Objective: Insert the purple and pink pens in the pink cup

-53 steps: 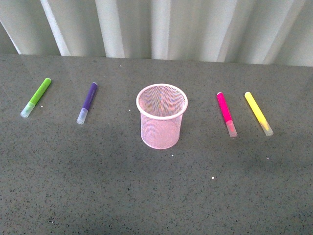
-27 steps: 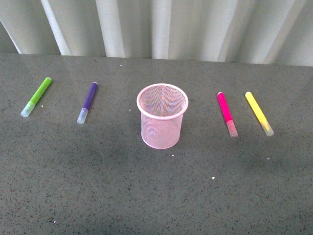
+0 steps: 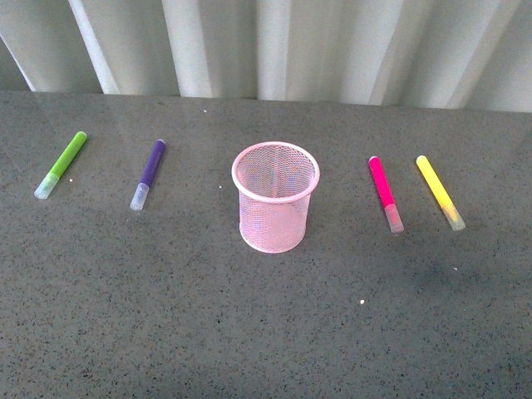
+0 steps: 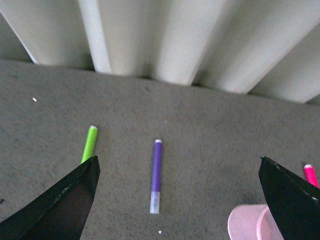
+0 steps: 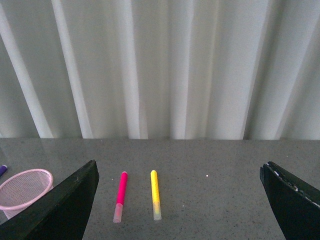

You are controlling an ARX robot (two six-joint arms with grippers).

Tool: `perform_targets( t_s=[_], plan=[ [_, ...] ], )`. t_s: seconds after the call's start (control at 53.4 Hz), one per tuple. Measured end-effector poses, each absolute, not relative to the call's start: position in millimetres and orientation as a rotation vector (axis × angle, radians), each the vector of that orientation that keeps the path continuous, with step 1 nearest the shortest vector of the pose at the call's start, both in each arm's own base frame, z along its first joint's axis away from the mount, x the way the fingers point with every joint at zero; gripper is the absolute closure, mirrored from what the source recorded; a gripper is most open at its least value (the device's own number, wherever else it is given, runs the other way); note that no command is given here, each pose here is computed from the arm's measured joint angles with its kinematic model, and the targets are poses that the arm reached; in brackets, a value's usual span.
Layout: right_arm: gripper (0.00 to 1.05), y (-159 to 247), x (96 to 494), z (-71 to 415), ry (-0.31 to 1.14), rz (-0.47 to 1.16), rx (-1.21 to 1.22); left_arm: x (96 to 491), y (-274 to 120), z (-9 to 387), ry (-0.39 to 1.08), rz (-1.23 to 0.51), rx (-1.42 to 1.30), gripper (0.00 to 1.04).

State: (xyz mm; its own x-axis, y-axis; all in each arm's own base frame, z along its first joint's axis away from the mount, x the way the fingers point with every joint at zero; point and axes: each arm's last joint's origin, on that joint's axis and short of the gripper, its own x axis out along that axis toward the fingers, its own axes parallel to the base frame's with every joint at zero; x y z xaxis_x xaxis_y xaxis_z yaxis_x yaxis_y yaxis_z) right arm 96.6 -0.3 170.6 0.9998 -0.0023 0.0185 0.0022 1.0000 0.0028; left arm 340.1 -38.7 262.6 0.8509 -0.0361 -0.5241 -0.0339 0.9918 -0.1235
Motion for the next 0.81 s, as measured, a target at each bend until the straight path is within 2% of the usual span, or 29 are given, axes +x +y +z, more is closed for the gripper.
perform_targets(
  t_s=[0.15,0.337,0.45,0.806],
  plan=[
    [0.07,-0.3,96.6,170.6,-0.019,-0.002,0.003,385.1,-59.4,221.6,0.764,-0.01,-0.07,0.07],
    [0.07,-0.3,96.6,170.6,-0.019,-0.002,0.003,413.9,-77.4,173.9,0.894,0.011,-0.043,0.07],
    [0.07,-0.3,96.6,170.6,-0.019,-0.002,0.003,422.0,-85.0,144.9,0.932,0.007,-0.041,0.07],
    [0.07,-0.3,96.6,170.6,-0.019,-0.002,0.003,442.0,-94.3,100.0,0.939,-0.006,0.011,0.07]
  ],
)
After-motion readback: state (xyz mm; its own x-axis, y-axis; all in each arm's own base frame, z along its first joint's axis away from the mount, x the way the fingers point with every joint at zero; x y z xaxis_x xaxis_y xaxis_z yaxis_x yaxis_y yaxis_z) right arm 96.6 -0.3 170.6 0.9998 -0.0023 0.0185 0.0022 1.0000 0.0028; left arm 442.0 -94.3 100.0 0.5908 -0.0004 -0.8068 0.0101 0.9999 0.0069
